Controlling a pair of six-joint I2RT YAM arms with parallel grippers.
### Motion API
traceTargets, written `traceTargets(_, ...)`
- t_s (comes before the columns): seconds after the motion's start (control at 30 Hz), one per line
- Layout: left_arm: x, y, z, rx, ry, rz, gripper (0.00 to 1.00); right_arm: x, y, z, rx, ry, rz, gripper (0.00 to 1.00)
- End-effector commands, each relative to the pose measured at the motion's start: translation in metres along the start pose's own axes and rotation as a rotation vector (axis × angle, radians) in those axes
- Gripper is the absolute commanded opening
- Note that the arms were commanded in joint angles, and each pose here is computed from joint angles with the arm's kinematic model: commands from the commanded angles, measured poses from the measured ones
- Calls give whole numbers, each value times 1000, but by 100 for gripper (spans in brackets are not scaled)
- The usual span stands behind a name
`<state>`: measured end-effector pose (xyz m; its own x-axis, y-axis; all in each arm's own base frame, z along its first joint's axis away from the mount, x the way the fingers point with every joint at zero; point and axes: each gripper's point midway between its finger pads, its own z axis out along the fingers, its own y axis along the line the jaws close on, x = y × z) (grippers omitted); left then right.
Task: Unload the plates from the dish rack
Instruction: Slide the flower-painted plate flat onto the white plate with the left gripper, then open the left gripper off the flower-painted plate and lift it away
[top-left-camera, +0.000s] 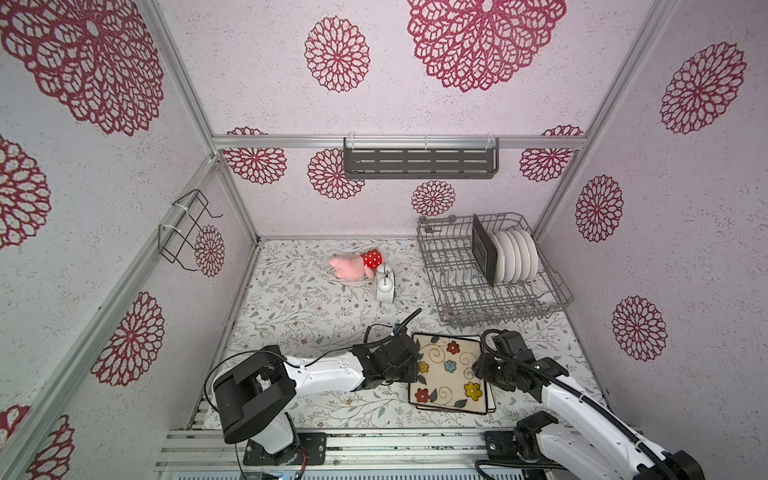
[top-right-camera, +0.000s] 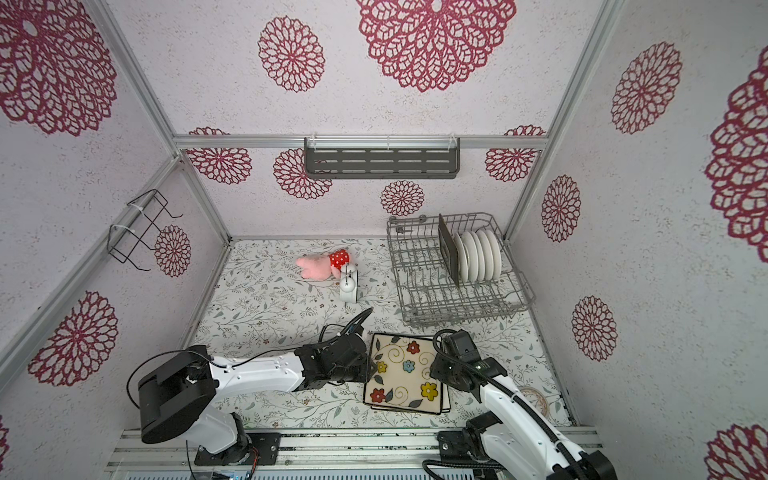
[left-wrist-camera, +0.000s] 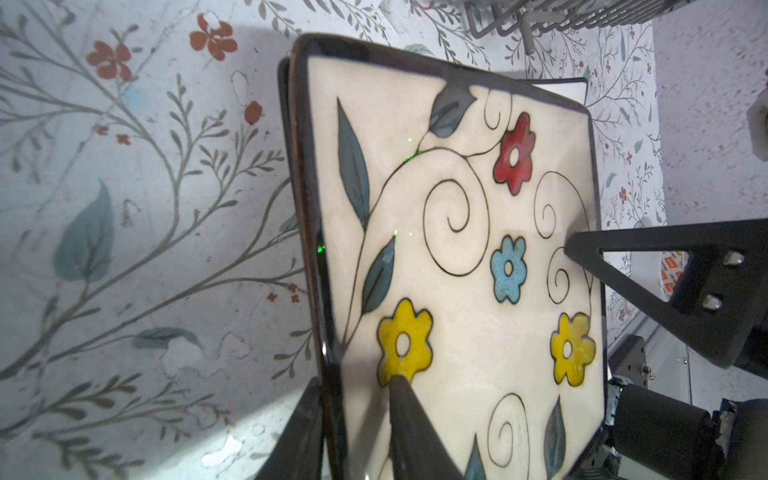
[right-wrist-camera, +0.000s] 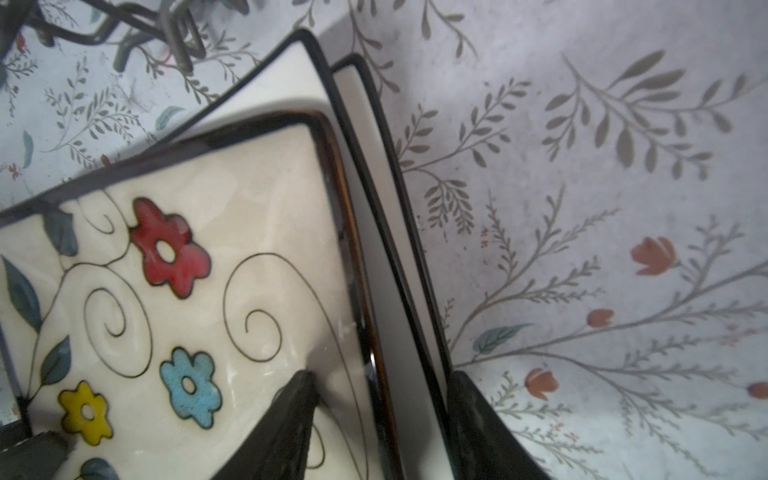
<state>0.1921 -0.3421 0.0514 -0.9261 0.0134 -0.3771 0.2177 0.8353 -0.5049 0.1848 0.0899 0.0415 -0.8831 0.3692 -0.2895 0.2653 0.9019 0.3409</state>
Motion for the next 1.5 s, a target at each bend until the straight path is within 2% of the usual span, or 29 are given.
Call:
traceTargets(0.0, -7, -35, -1, 112, -11, 20, 29, 10, 1, 1, 3, 49, 11, 52)
traceTargets(0.3, -2, -39, -6, 129, 5, 17, 30, 8, -1, 0, 9, 29, 20, 46)
traceTargets(0.57, 6, -39, -13, 121, 15, 13, 33, 6, -2, -2, 11, 12, 24, 46)
traceTargets(0.93, 11, -41, -11, 114, 39, 18, 33, 4, -1, -2, 4, 2, 21, 49)
traceTargets(1.17, 10, -36, -10, 82, 31, 20, 38, 3, 0, -5, -11, -14, 24, 55)
traceTargets(1.23, 10, -32, -11, 62, 29, 27, 42, 4, 0, -6, -16, -18, 24, 57)
traceTargets(1.27, 9, -30, -11, 56, 23, 27, 45, 3, 0, -7, -17, -22, 25, 62)
traceTargets(1.3, 8, -30, -12, 51, 16, 26, 49, 1, 1, -9, -19, -32, 24, 76)
traceTargets(1.33, 7, -29, -13, 45, 12, 27, 64, -1, 2, -11, -28, -45, 20, 98)
traceTargets(1.37, 6, -27, -14, 36, 5, 32, 96, -4, 5, -14, -47, -66, 13, 99)
traceTargets(1.47, 0, -24, -18, 7, -15, 51, 98, -18, 8, -29, -69, -160, 21, 99)
